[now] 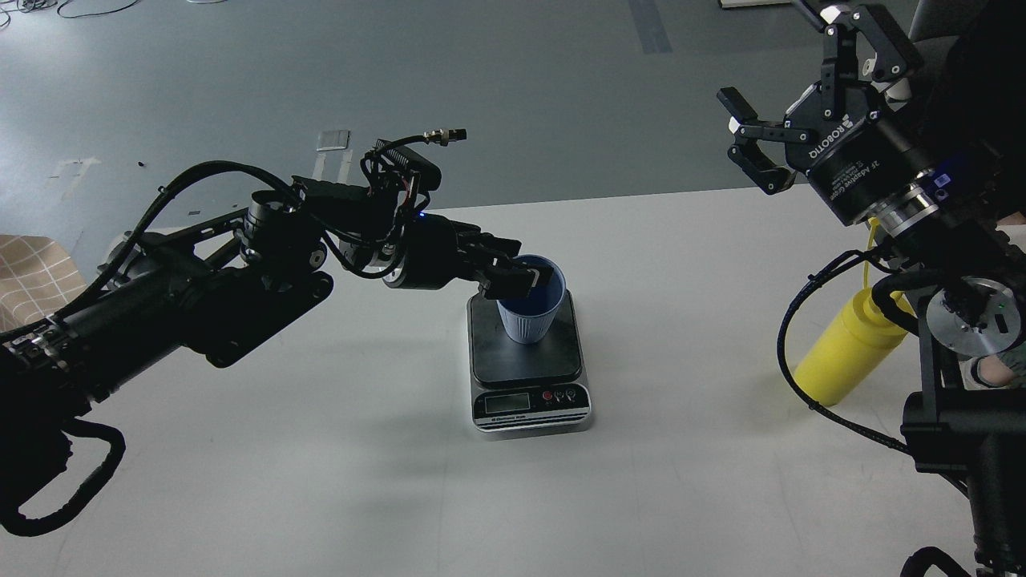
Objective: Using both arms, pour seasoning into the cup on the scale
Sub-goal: 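Open the left gripper and withdraw it from the cup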
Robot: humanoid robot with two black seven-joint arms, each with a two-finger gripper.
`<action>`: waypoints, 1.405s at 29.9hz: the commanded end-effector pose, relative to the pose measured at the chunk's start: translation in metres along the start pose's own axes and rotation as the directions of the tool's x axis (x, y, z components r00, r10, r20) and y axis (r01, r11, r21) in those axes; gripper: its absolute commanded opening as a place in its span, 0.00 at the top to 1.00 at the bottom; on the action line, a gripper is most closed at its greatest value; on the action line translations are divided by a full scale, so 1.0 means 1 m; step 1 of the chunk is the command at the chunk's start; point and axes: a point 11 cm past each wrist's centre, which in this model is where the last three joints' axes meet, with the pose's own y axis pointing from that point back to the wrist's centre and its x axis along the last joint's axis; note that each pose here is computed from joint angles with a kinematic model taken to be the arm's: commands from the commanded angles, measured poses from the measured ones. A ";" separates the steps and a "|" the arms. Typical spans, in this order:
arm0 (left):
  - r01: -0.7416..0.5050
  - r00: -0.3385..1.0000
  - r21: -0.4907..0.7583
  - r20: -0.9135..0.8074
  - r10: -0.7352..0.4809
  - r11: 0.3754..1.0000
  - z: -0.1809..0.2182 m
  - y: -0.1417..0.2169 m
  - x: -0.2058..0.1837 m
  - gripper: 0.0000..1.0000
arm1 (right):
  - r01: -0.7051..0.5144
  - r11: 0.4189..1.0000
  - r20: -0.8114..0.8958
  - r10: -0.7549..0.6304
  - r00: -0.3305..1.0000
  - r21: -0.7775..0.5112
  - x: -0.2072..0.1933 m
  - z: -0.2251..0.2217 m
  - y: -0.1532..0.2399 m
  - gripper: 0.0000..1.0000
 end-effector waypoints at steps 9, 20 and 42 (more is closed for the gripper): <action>-0.035 0.999 -0.007 -0.038 0.034 0.999 -0.003 0.003 0.000 0.14 | -0.003 1.000 0.002 0.003 1.000 -0.003 0.001 0.001 0.000 0.00; -0.512 0.782 0.138 -0.334 0.526 0.848 -0.066 0.077 0.062 0.02 | -0.007 1.000 0.005 0.007 1.000 -0.004 0.002 0.002 0.003 0.00; -0.917 -0.079 0.198 -0.940 0.331 0.346 -0.077 0.125 0.117 0.02 | 0.095 0.995 -0.033 -0.093 0.995 0.044 -0.017 -0.012 0.011 0.00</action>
